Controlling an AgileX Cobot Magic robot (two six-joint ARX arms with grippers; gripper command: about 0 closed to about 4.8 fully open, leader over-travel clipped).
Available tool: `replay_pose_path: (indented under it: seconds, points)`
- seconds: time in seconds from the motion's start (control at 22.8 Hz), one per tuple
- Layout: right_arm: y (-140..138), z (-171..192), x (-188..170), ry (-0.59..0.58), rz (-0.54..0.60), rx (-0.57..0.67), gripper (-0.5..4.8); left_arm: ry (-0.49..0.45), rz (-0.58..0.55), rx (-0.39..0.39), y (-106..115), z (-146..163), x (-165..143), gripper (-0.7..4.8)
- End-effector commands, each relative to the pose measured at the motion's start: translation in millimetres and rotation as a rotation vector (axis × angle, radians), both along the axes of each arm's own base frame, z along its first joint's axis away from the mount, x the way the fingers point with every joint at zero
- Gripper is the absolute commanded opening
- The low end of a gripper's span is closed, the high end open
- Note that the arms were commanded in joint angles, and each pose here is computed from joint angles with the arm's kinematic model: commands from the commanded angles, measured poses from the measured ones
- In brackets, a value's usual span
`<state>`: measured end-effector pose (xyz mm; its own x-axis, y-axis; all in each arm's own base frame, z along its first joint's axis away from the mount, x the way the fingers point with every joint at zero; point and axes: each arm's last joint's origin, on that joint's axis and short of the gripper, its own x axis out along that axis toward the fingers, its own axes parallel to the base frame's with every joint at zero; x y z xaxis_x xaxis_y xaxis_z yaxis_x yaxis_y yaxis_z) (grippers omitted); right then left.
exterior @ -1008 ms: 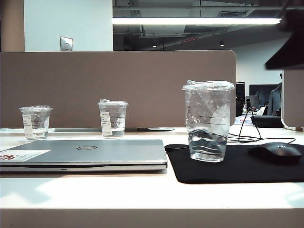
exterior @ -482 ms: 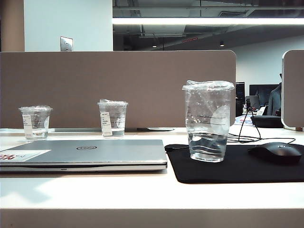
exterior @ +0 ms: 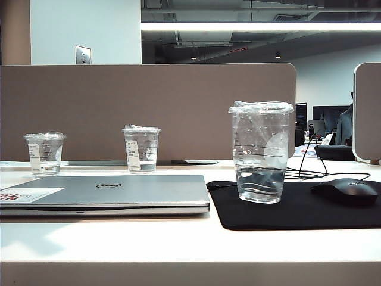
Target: Pick up the coffee cup on the right and place it on the right side of the laptop.
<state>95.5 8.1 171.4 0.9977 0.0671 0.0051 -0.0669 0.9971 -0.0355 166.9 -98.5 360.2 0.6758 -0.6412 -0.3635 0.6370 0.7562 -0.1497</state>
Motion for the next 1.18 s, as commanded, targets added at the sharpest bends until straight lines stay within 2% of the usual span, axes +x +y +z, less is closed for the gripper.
replay_pose_path:
  seconds: [0.04,0.18,0.35,0.48,1.18]
  points:
    - [0.5,-0.2,0.6,-0.029,0.009,0.008,-0.07,-0.019,-0.005,-0.008,0.1,3.0,-0.5,-0.05]
    - [0.9,-5.7,1.6,-0.014,0.017,0.007,-0.07,-0.019,-0.005,-0.008,0.1,3.0,-0.5,-0.05]
    - [-1.6,-5.6,1.8,-0.015,-0.049,0.007,-0.07,-0.019,-0.005,-0.008,0.1,3.0,-0.5,-0.05]
    - [-2.6,-5.5,1.9,-0.016,-0.022,0.006,-0.07,-0.019,-0.005,-0.008,0.1,3.0,-0.5,-0.05]
    - [-4.0,-5.4,1.9,-0.016,-0.026,0.006,-0.04,-0.019,-0.005,-0.008,0.1,3.0,-0.5,-0.05]
